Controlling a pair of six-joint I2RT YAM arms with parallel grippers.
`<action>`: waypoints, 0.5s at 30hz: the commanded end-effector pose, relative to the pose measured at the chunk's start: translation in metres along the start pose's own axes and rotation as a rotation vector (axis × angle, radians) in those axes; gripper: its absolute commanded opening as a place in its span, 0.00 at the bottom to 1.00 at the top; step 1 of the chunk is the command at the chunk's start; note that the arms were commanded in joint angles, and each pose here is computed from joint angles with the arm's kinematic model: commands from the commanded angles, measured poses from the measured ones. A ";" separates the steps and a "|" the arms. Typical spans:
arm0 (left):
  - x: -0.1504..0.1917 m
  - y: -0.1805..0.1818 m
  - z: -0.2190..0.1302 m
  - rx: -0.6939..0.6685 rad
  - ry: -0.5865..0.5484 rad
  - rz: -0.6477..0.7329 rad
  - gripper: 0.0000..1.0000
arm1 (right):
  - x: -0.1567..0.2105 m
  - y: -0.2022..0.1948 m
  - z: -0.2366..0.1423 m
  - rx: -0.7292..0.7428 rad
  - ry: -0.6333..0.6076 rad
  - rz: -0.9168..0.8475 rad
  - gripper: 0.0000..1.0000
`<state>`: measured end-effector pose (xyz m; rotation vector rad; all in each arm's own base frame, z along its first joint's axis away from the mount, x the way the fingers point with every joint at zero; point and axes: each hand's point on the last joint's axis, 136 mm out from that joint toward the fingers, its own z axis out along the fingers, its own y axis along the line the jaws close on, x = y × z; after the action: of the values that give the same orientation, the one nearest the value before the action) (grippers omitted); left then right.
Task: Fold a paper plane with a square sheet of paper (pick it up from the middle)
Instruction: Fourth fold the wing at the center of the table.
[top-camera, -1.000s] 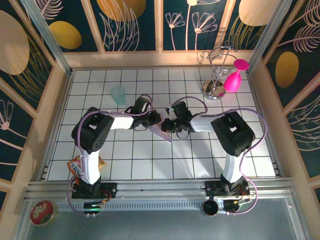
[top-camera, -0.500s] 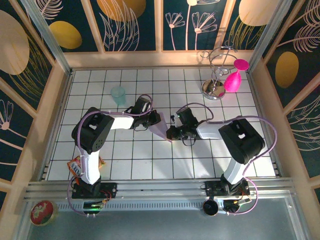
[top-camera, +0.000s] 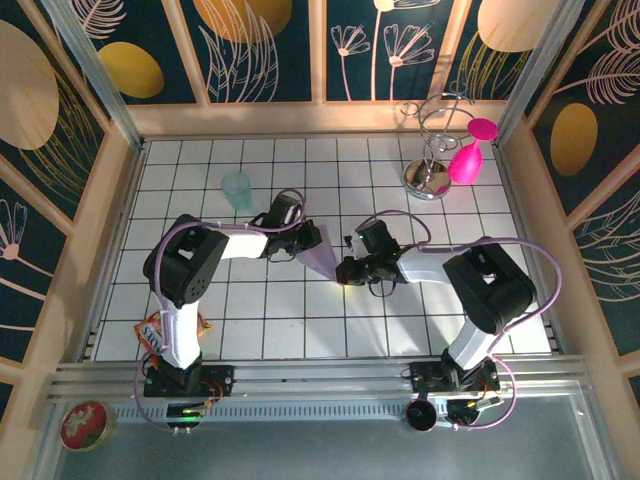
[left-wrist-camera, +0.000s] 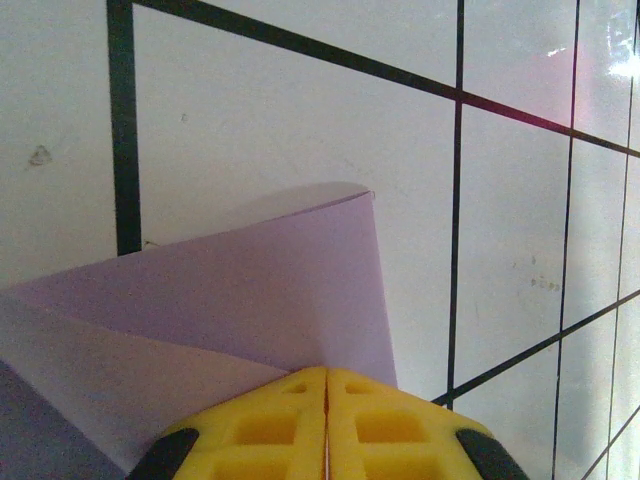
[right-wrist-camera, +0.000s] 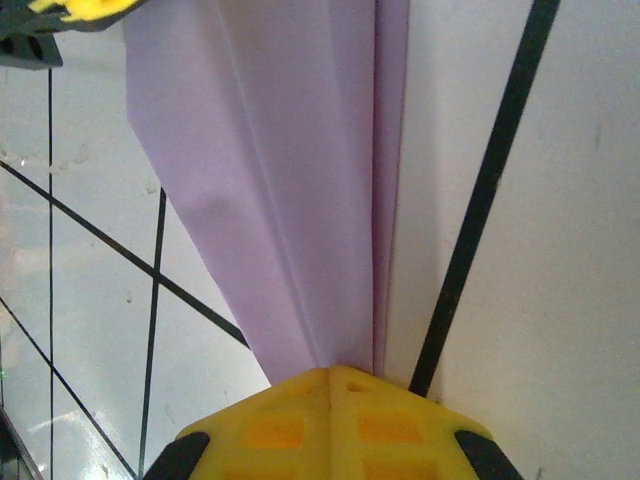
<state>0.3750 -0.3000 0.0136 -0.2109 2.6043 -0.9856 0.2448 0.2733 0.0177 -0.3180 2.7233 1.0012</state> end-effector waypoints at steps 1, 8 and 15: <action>0.032 0.073 0.005 -0.241 0.071 -0.071 0.09 | 0.048 -0.019 -0.006 0.065 0.147 0.054 0.03; 0.031 0.070 0.005 -0.235 0.070 -0.068 0.09 | 0.059 -0.031 -0.007 0.110 0.168 0.071 0.03; 0.031 0.066 0.004 -0.218 0.073 -0.061 0.09 | 0.010 0.000 -0.025 0.050 0.014 0.007 0.03</action>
<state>0.3750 -0.3001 0.0137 -0.2109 2.6043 -0.9856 0.2319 0.2603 0.0210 -0.3003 2.7623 0.9648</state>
